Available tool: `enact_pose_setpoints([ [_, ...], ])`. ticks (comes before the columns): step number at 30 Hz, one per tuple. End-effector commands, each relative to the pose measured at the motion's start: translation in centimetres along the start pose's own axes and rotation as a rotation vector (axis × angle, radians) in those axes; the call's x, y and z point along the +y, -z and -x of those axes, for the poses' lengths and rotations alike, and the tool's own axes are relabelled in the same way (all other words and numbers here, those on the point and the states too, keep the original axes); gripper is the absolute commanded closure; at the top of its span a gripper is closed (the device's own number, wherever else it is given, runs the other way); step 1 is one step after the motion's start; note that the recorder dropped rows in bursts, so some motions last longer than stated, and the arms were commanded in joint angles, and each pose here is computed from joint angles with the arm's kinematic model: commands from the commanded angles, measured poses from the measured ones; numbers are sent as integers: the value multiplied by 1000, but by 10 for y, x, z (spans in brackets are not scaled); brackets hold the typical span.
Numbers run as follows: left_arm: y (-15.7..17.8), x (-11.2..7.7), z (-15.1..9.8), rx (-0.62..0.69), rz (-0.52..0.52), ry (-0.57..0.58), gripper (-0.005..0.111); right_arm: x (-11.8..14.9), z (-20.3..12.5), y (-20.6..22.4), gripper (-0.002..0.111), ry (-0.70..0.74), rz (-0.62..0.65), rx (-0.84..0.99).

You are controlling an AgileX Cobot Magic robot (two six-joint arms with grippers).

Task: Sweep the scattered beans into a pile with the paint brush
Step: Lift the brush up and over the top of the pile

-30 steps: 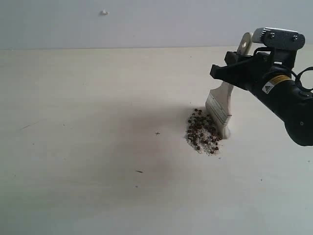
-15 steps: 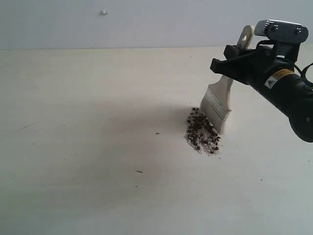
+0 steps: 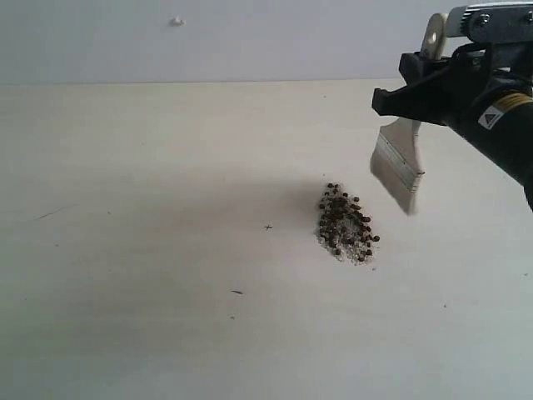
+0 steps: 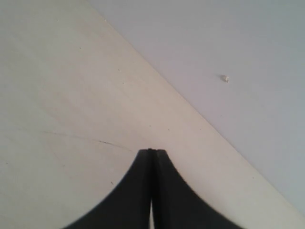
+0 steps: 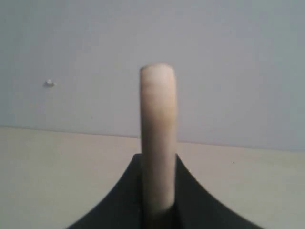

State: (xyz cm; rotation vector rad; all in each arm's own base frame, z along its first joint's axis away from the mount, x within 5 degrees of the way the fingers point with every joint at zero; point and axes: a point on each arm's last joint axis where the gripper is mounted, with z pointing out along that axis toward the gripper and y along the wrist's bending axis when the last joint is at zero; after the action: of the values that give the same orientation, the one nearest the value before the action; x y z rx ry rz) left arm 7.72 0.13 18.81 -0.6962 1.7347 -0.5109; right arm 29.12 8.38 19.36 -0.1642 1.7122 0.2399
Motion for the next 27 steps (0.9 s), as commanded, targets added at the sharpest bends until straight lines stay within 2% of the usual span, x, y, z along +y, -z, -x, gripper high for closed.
enact_pose_setpoints([
  [1,0,0,0,-2,-5,-2,107,-6,-3,4,108,-33,-62,-70],
  [11,0,0,0,-2,-5,-2,107,-6,-37,-13,108,-7,-48,-9],
  [12,0,0,0,-2,-5,-2,107,-6,-36,-13,108,-6,-47,-26],
  [15,0,0,0,-2,-5,-2,107,-8,-14,-15,108,130,-30,-113],
  [17,0,0,0,-2,-5,-2,107,-7,-4,-24,108,165,57,-81],
  [21,0,0,0,-2,-5,-2,107,-3,16,-48,108,198,372,-36],
  [24,0,0,0,-2,-5,-2,107,-14,26,-64,108,149,520,-51],
  [27,0,0,0,-2,-5,-2,107,-30,19,-82,108,93,648,-71],
])
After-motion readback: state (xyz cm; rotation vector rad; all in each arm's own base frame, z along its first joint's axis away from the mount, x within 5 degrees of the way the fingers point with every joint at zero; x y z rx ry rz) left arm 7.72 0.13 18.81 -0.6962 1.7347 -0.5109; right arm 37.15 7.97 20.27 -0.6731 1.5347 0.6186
